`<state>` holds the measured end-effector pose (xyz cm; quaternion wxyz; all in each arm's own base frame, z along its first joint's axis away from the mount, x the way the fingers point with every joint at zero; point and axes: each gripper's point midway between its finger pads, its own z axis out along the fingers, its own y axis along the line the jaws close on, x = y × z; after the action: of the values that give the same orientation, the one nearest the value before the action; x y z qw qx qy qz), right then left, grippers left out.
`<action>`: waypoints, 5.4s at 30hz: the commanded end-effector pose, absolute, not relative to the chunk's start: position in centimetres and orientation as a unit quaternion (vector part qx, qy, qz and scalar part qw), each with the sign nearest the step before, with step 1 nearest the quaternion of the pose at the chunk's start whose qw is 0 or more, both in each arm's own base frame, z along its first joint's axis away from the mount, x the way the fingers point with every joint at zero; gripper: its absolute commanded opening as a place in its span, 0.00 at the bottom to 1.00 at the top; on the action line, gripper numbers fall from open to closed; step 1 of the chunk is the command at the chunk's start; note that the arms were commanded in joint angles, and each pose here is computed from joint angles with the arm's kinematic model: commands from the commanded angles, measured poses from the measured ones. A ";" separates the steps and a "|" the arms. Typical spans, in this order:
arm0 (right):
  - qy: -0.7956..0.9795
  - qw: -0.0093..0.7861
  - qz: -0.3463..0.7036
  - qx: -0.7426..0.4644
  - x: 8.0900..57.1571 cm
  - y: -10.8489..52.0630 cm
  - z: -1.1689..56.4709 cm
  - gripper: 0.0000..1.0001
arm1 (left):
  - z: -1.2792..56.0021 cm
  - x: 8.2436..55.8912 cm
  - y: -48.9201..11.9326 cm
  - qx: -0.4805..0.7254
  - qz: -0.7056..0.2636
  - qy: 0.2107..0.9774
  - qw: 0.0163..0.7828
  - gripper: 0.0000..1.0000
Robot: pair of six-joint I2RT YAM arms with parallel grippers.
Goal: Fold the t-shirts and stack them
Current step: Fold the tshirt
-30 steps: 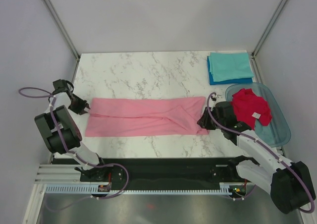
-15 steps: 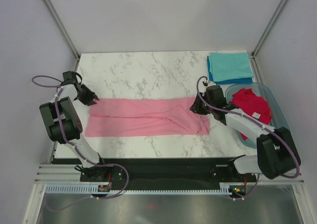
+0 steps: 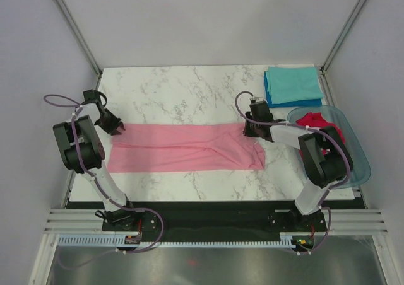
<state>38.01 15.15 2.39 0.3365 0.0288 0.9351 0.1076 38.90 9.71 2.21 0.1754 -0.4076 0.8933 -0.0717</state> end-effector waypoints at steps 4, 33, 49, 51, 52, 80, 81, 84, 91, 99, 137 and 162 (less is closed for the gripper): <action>0.932 0.355 0.065 0.040 42.4 14.1 2.0 0.27 | 2.8 42.2 10.8 -0.404 -0.062 0.889 0.204 0.36; 0.929 0.337 0.146 0.056 45.2 11.7 7.3 0.49 | 1.3 36.7 10.2 -0.408 -0.017 0.900 0.151 0.33; 0.908 0.367 0.196 0.050 50.2 11.3 7.4 0.06 | 0.3 37.6 11.4 -0.404 0.010 0.902 0.150 0.33; 0.906 0.369 0.200 0.047 51.0 11.3 7.5 0.01 | 0.1 37.6 11.6 -0.405 0.014 0.902 0.147 0.33; 0.906 0.369 0.201 0.047 51.2 11.2 7.5 0.00 | -0.1 37.6 11.6 -0.405 0.016 0.902 0.146 0.33; 0.872 0.422 0.244 0.049 57.2 11.4 7.5 0.09 | -0.1 37.9 12.7 -0.411 0.042 0.898 0.151 0.35; 0.872 0.420 0.247 0.046 57.4 11.5 7.8 0.13 | 0.0 37.9 12.6 -0.409 0.038 0.899 0.151 0.35; 0.882 0.401 0.241 0.051 57.2 11.4 7.9 0.20 | 0.9 38.5 12.2 -0.408 0.023 0.898 0.160 0.36; 0.897 0.382 0.215 0.064 54.2 10.5 12.5 0.37 | 6.4 41.0 11.2 -0.391 -0.017 0.892 0.224 0.42; 0.922 0.322 0.208 0.054 46.5 12.7 11.4 0.26 | 7.8 41.6 5.4 -0.326 -0.082 0.913 0.231 0.42; 0.945 0.287 0.125 0.095 38.8 12.5 6.2 0.19 | 4.1 43.7 -13.5 -0.159 -0.206 0.951 0.165 0.34; 0.960 0.253 0.018 0.119 28.6 9.2 4.4 0.14 | 5.3 41.4 -13.0 -0.140 -0.096 0.963 0.210 0.42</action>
<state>27.59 9.54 2.27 0.2301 0.1143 0.9661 0.0264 39.76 -14.13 5.04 0.2031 -0.1236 0.9646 -0.1143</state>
